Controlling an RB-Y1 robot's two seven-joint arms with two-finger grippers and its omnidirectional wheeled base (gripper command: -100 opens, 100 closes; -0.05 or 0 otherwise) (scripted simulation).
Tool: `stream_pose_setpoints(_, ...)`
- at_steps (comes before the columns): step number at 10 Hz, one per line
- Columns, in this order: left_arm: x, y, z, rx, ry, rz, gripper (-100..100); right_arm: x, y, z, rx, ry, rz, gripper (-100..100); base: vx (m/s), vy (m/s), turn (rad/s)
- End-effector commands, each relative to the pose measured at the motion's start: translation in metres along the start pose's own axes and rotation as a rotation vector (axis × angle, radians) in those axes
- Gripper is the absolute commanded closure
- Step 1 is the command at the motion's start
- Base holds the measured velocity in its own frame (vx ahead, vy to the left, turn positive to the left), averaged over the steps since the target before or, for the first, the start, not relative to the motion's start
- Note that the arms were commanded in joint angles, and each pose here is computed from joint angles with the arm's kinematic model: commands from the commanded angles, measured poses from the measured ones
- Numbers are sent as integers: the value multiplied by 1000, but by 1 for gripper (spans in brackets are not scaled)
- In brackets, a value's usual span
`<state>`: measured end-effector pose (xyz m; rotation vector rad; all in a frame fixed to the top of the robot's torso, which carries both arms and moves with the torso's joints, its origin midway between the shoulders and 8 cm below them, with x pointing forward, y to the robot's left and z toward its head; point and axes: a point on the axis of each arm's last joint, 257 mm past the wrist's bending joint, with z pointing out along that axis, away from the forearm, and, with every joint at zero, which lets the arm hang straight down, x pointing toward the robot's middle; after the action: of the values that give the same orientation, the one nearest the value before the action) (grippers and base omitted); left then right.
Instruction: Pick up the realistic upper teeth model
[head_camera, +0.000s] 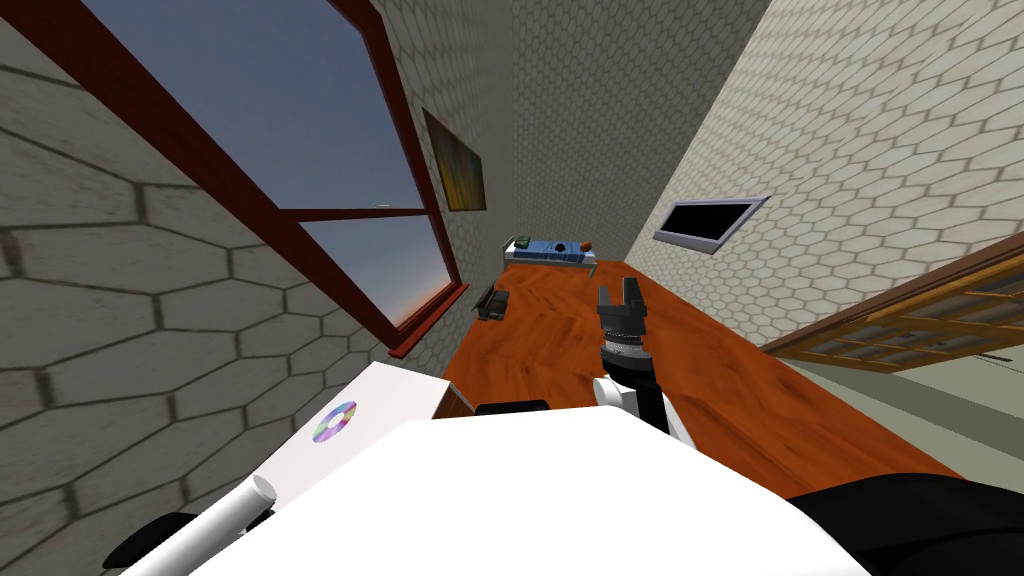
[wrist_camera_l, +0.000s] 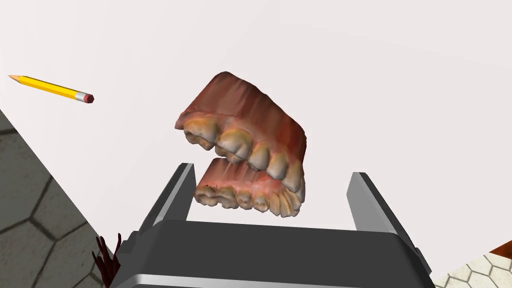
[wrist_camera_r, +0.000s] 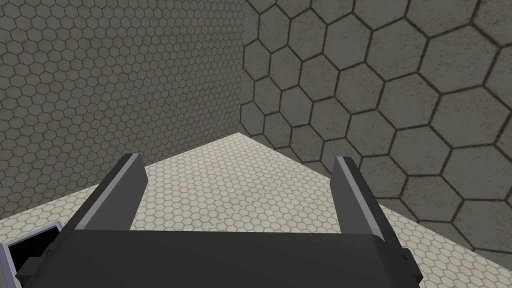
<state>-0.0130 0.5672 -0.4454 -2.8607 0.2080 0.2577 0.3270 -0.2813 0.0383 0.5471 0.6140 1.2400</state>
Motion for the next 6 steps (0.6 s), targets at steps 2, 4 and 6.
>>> stream_pose_setpoints(2,0,0,0,0,0,0,100,0,0,0,0,0,0,0,0,0,0)
stream_pose_setpoints(4,0,0,0,-1,0,-2,100,0,0,0,0,0,0,0,0,0,0)
stream_pose_setpoints(6,0,0,0,-2,0,-3,0,0,0,0,0,0,0,0,0,0,0)
